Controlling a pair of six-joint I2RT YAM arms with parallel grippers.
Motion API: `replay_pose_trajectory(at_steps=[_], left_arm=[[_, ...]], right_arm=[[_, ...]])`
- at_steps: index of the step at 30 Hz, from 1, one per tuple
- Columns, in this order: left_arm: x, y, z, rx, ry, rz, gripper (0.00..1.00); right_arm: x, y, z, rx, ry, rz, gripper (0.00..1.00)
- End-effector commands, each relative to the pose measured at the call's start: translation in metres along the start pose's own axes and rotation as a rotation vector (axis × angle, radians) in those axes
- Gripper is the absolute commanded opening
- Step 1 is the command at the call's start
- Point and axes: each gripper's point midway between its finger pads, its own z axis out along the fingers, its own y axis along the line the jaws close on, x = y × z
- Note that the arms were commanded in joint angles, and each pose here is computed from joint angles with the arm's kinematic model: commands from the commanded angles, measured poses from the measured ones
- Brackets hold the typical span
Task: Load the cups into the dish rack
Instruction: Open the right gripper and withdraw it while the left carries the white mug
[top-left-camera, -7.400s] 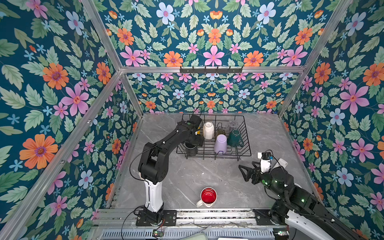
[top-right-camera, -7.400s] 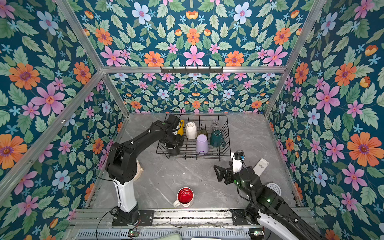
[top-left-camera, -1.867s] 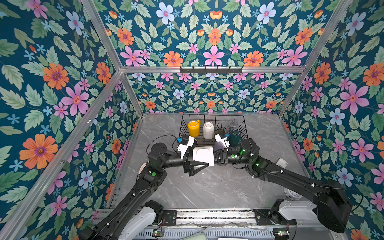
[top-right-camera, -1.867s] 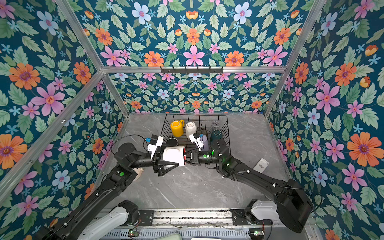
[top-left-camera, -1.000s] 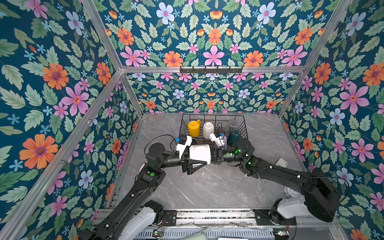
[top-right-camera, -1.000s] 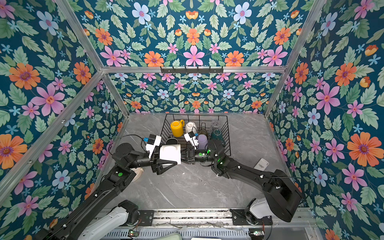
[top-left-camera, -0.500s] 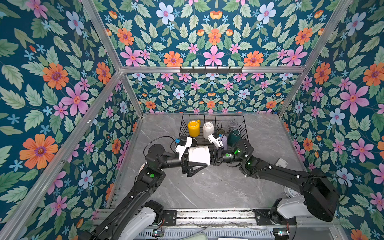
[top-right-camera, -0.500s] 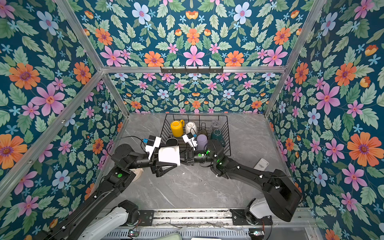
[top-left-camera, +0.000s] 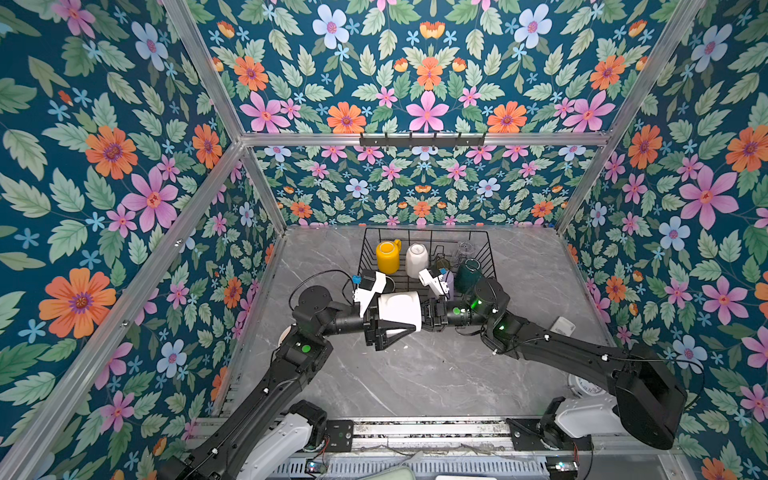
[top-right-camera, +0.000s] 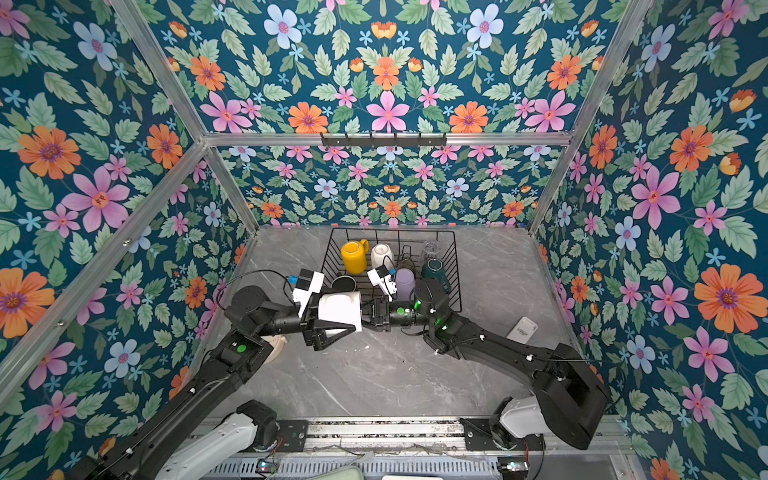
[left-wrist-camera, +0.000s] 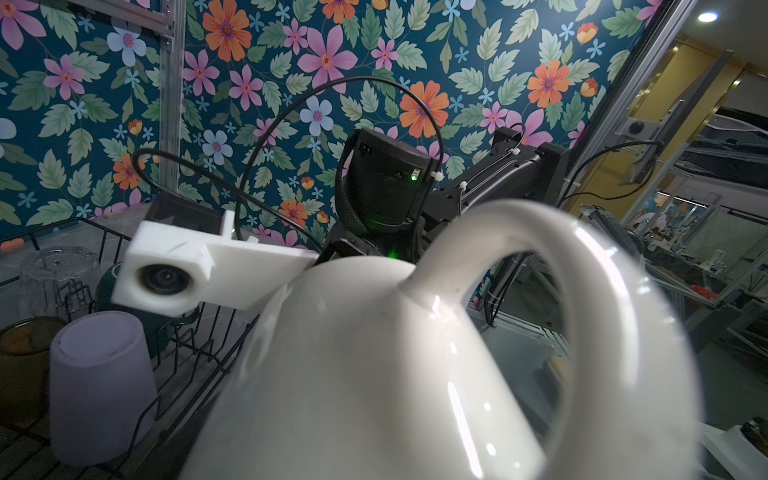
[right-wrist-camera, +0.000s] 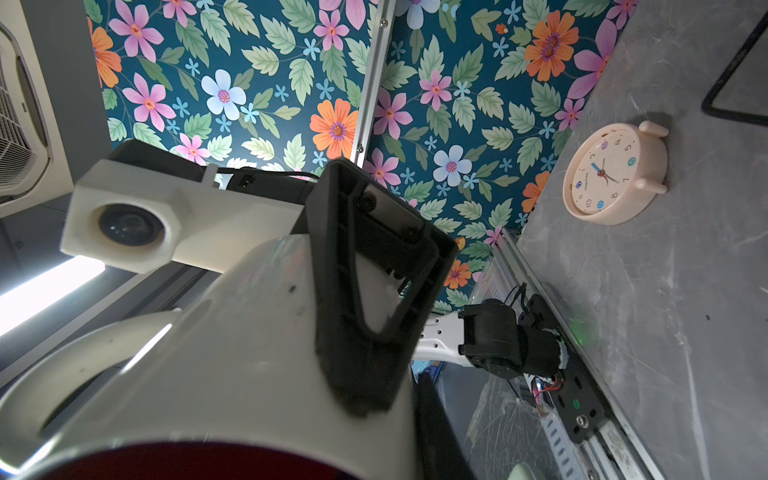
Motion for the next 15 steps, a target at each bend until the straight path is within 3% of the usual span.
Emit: replay_pose_trajectory(at_steps=[1,10,15], left_arm=[[-0.012,-0.003,-0.001,-0.006,-0.021,0.059,0.00],[-0.020,0.012,-0.004,-0.139,0.010,0.069,0.00],[-0.021,0.036,-0.005,-0.269,0.052,0.038,0.00]], right_arm=[[-0.003,0.004,-0.002,0.009,-0.023,-0.038,0.26],[-0.009,-0.014,-0.038,0.151,-0.131,-0.059,0.57],[-0.010,-0.034,-0.092,0.410,-0.267,-0.141,0.76]])
